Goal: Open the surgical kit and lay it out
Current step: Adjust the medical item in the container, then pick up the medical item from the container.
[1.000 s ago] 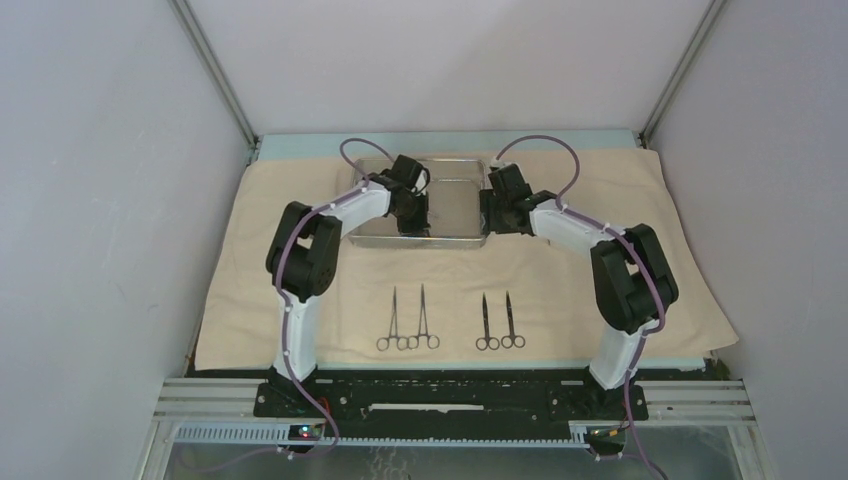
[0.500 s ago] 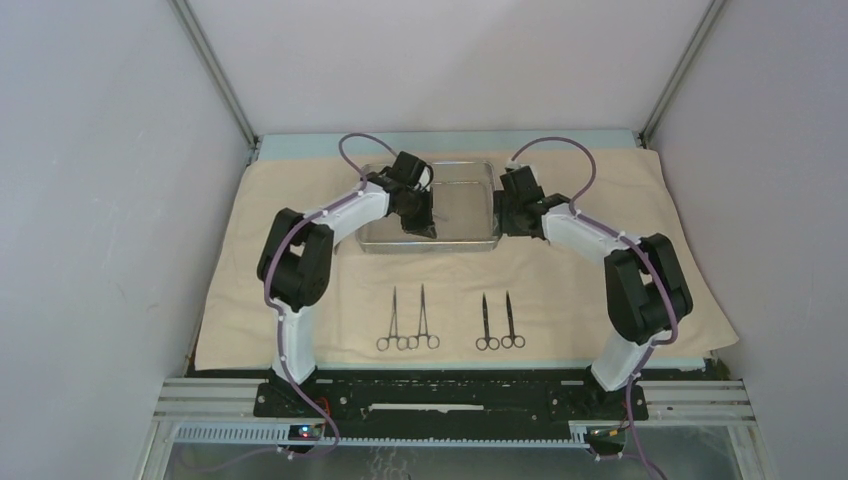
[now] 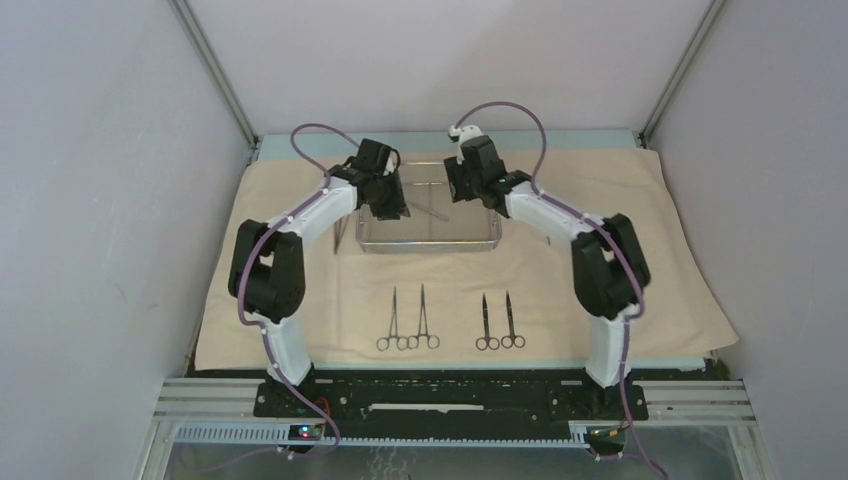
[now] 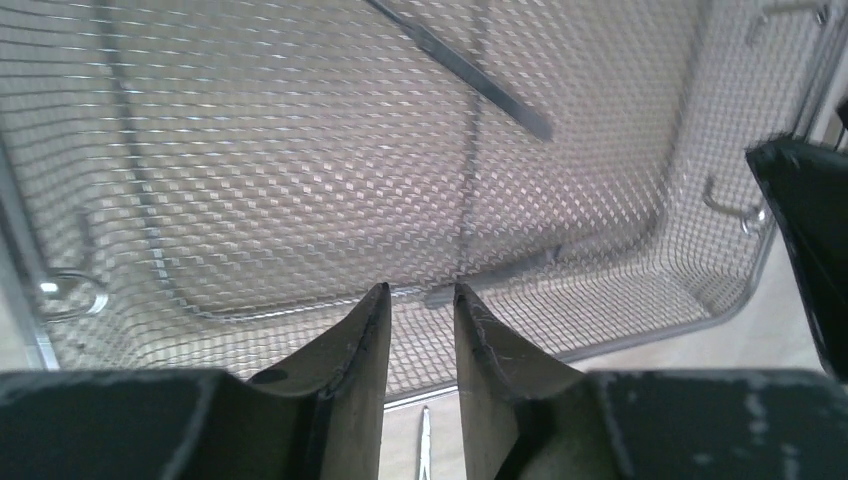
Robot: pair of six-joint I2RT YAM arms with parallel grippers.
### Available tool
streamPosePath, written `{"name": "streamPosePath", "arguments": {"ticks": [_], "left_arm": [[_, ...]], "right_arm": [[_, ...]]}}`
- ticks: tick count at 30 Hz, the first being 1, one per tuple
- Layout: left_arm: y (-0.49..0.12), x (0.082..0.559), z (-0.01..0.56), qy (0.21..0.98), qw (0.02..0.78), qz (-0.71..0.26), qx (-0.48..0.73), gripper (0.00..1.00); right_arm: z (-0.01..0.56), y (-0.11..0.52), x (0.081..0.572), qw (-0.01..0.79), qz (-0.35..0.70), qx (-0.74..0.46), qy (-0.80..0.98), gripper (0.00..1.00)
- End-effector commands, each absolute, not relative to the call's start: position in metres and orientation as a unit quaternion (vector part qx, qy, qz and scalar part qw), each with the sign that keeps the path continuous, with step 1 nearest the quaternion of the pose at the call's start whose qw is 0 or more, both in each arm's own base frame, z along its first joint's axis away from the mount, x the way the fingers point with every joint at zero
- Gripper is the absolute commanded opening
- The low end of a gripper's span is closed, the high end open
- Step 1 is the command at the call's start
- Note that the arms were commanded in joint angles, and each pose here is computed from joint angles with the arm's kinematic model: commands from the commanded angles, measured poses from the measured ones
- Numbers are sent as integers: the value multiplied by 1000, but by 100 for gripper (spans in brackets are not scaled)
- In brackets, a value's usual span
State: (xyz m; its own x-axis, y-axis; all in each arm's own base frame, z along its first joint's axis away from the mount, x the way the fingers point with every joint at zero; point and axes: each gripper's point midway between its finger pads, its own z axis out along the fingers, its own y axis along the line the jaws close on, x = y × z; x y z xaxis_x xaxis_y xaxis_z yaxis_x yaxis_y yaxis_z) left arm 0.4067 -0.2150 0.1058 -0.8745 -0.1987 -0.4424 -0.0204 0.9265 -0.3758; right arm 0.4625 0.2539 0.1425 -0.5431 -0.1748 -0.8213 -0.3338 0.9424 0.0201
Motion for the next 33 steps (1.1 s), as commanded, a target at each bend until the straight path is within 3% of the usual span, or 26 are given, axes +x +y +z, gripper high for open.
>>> {"name": "streamPosePath", "arguments": {"ticks": [1,8,20,29,33], "left_arm": [[-201,417,120,939,271,-186,-100,36],[-206,420,108,935,269,-199,-118,37],[-189,423,107,933,264,-204,-138,36],[-189,422,104,933,255,-215,-137,36],[-190,422,101,933,248,-219,-141,35]], "right_arm": [[114,300,484,407,129,-239,872,55],[92,340,499,376,144,-330,854,51],[53,349,487,323,135,-384,855,50],[20,343,486,283,95,-398,867,43],[-2,337,476,254,59,-415,872,27]]}}
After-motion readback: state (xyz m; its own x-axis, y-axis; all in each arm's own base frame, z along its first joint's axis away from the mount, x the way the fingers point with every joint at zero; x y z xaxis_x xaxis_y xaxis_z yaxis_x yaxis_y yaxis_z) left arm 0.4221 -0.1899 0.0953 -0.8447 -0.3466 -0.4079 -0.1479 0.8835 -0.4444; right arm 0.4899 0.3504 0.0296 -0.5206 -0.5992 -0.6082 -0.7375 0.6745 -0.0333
